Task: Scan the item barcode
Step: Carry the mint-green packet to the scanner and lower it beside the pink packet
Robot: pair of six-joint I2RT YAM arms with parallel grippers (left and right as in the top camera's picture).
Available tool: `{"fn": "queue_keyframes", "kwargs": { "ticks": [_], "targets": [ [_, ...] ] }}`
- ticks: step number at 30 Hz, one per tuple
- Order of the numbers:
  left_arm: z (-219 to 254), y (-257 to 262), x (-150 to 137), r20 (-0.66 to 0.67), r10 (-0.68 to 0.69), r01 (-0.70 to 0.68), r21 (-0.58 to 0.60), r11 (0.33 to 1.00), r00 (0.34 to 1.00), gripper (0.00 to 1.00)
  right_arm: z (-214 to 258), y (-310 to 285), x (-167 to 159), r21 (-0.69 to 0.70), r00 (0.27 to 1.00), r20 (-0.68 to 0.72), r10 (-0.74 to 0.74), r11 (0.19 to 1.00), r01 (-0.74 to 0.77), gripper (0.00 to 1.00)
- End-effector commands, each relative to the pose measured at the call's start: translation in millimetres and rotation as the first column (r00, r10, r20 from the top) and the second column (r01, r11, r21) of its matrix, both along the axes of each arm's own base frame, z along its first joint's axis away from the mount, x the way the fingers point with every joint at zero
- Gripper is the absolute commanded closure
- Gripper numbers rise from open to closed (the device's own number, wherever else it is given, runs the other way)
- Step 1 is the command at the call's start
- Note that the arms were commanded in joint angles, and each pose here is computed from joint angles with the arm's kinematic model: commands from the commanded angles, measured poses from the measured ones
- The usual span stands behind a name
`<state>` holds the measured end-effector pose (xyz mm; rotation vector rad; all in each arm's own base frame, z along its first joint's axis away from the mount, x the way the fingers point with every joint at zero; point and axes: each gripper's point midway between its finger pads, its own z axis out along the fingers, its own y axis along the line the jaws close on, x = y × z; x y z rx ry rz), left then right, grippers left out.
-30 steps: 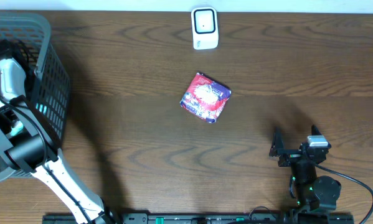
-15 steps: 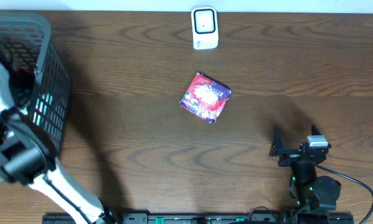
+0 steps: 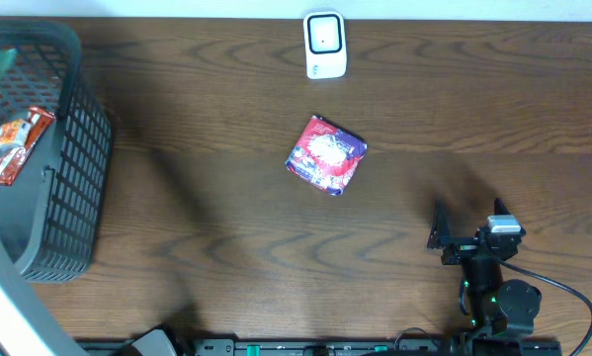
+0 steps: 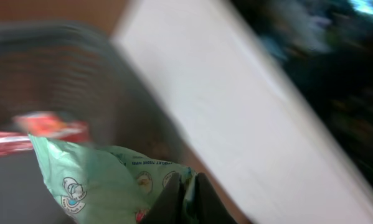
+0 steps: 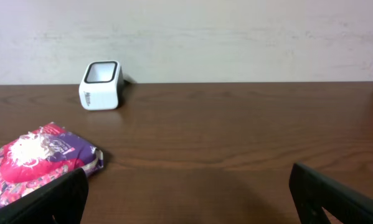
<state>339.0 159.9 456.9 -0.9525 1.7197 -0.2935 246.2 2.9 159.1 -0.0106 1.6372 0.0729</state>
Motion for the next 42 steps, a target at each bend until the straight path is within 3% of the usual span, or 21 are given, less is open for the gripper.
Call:
{"fn": "queue_keyframes", "kwargs": {
  "ticks": [1, 5, 9, 15, 21, 28, 34, 42],
  "targets": [
    [16, -82, 13, 0.079, -0.290, 0.294, -0.048, 0.955, 0.954, 0.93, -1, 2, 0, -0.018, 1.000, -0.002, 0.008, 1.000, -0.008, 0.01],
    [4, -156, 27, 0.026, -0.514, 0.514, 0.023, 0.858, 0.857, 0.93, -1, 2, 0, -0.018, 1.000, -0.002, 0.008, 1.000, -0.008, 0.01],
    [-39, -230, 43, -0.094, -0.701, 0.707, 0.056, 0.705, 0.707, 0.93, -1, 2, 0, -0.018, 1.000, -0.002, 0.008, 1.000, -0.008, 0.01],
    [-138, -309, 64, -0.386, -0.786, 0.865, 0.071, 0.496, 0.483, 0.93, -1, 2, 0, -0.018, 1.000, -0.002, 0.008, 1.000, -0.008, 0.01],
    [-238, -322, 80, -0.687, -0.597, 0.859, 0.079, 0.507, 0.415, 0.93, -1, 2, 0, -0.018, 1.000, -0.002, 0.008, 1.000, -0.008, 0.01],
    [-338, -347, 64, -0.843, -0.507, 0.890, -0.081, 0.450, 0.179, 0.93, -1, 2, 0, -0.018, 1.000, -0.003, 0.008, 1.000, -0.008, 0.01],
    [-394, -367, 43, -0.870, -0.494, 0.886, -0.219, 0.408, 0.012, 0.93, -1, 2, 0, -0.018, 1.000, -0.004, 0.008, 1.000, -0.008, 0.01],
    [-418, -433, 24, -0.754, -0.648, 0.889, -0.364, 0.278, -0.106, 0.92, -1, 2, 0, -0.018, 1.000, -0.003, 0.008, 1.000, -0.008, 0.01]
  ]
}}
